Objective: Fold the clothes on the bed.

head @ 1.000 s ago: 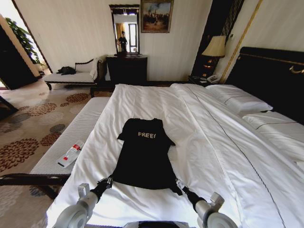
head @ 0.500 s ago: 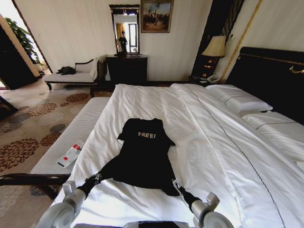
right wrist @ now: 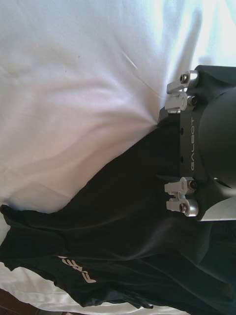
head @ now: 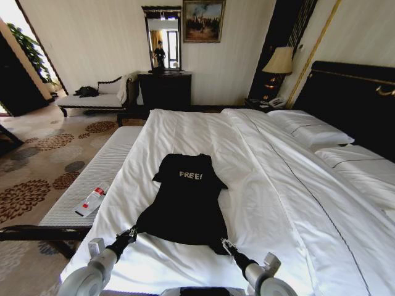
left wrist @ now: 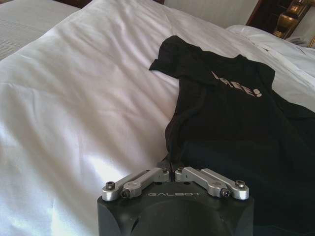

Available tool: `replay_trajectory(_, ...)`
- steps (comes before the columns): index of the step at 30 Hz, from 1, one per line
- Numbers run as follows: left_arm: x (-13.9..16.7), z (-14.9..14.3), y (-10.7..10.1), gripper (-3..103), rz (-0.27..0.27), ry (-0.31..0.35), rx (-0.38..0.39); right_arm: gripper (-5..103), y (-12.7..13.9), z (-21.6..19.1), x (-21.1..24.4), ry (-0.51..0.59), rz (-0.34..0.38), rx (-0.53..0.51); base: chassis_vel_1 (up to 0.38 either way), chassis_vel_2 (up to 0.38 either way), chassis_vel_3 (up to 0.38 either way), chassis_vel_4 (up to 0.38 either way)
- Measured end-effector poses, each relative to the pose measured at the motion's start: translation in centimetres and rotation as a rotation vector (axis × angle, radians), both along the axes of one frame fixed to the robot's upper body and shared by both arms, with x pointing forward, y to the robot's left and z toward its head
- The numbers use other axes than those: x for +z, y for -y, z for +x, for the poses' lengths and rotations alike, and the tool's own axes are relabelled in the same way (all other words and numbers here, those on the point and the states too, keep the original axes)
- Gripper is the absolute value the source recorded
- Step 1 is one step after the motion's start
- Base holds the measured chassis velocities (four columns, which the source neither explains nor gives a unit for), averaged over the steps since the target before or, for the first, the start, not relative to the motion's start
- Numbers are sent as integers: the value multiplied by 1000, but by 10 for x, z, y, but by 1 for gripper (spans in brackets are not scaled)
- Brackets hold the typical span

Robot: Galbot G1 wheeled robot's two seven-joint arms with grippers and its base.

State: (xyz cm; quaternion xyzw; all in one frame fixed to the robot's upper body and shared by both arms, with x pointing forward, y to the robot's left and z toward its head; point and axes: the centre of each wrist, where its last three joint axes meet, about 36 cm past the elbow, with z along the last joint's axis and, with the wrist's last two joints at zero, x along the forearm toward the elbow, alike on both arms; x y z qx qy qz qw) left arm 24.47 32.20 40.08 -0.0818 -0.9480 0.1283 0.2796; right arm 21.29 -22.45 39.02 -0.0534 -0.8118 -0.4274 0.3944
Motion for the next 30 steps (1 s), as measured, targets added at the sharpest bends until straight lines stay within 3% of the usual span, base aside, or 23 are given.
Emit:
replay_trajectory(2, 0, -1, 1, 0, -1, -1, -1, 47, -2, 0, 0, 0, 2, 2, 0, 0, 0, 0)
replay_trajectory(4, -1, -1, 2, 0, -1, -1, -2, 47, -3, 0, 0, 0, 3, 2, 0, 0, 0, 0)
replay_trajectory(6, -2, -1, 5, 0, -3, -3, -6, 30, -3, -1, 0, 0, 4, 1, 0, 0, 0, 0)
replay_trajectory(8, -3, -1, 6, 0, -3, -3, -7, 30, -4, -1, 0, 0, 3, 1, 0, 0, 0, 0)
replay_trajectory(11, -4, -3, 9, 0, -5, -6, -10, 15, -3, -2, 0, 2, 1, -3, 0, 0, 0, 0)
replay_trajectory(13, -5, -3, 9, 0, -6, -6, -11, 15, -3, -2, 1, 4, 1, -4, 0, 0, 0, 0)
replay_trajectory(16, -5, -3, 9, 0, -5, -8, -11, 1, -3, -2, 4, 7, 3, -11, 0, 0, 0, 0)
replay_trajectory(30, 7, -21, 16, 0, -24, -19, 13, 0, 3, -6, 24, 22, -9, -35, 0, 0, 0, 0)
